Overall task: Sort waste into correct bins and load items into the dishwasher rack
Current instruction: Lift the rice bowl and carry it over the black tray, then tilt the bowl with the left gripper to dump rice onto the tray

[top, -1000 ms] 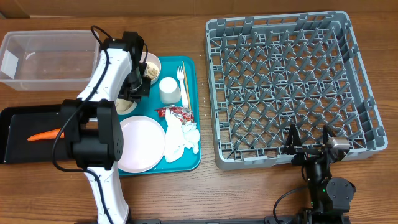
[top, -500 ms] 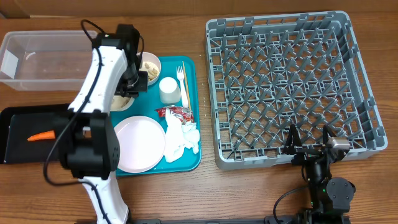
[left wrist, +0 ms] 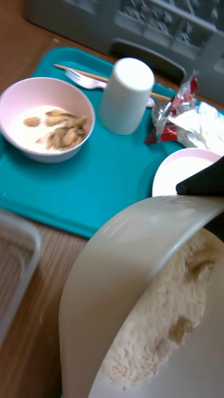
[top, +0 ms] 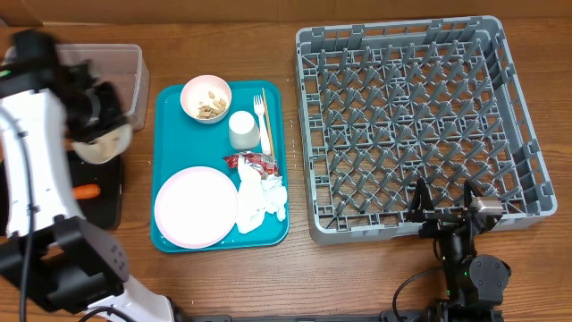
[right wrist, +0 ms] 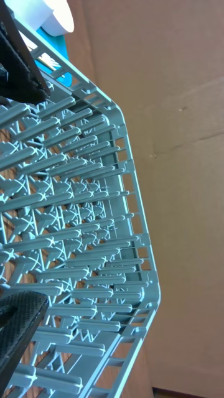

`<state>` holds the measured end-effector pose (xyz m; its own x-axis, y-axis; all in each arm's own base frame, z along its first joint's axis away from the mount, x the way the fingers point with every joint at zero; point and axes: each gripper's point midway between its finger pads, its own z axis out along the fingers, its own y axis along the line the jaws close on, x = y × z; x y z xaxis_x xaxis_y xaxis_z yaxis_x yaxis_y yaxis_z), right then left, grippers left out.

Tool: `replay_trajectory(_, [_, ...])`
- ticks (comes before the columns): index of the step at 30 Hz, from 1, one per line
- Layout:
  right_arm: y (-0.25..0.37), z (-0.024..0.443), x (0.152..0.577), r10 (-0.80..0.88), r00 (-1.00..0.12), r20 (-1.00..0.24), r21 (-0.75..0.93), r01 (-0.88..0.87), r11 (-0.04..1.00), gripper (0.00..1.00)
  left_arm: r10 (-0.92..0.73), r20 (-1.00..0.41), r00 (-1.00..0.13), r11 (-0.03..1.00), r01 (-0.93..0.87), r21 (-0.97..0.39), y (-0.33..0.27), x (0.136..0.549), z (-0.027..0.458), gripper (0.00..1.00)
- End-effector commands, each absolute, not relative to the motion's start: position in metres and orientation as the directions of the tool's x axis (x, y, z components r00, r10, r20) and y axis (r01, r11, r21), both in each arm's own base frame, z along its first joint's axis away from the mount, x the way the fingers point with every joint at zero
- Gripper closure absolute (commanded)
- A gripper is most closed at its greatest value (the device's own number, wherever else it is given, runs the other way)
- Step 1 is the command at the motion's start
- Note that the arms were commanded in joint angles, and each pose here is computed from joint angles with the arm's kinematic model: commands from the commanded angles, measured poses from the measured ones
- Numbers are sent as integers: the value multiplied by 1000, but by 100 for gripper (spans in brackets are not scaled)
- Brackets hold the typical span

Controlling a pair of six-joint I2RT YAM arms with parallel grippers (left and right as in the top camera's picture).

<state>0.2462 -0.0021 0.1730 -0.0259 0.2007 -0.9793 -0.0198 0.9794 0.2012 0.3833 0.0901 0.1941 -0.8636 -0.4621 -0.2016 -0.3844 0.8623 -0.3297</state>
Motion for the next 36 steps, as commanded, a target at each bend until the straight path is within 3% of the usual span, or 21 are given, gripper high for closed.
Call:
replay_trajectory(1, [-4,171,246,196,-22,-980,197,-11,980,0,-555,-209,-805,773,-406,-487,119,379,210,96])
replay_trajectory(8, [-4,171,246,196,-22,-980,197,-11,980,0,-683,-172,-710,661,-501,-558,174,365,203,96])
replay_trajectory(21, [-4,171,246,196,-22,-980,197,-11,980,0,-740,-28,-672,554,-587,-590,209,358,146,96])
replay_trajectory(32, [-4,171,246,196,-22,-980,197,-11,980,0,-793,-18,-609,473,-597,-648,232,346,152,96])
replay_trajectory(36, [-4,171,246,196,-22,-980,197,-11,980,0,-771,-45,-635,448,-492,-747,226,355,164,96])
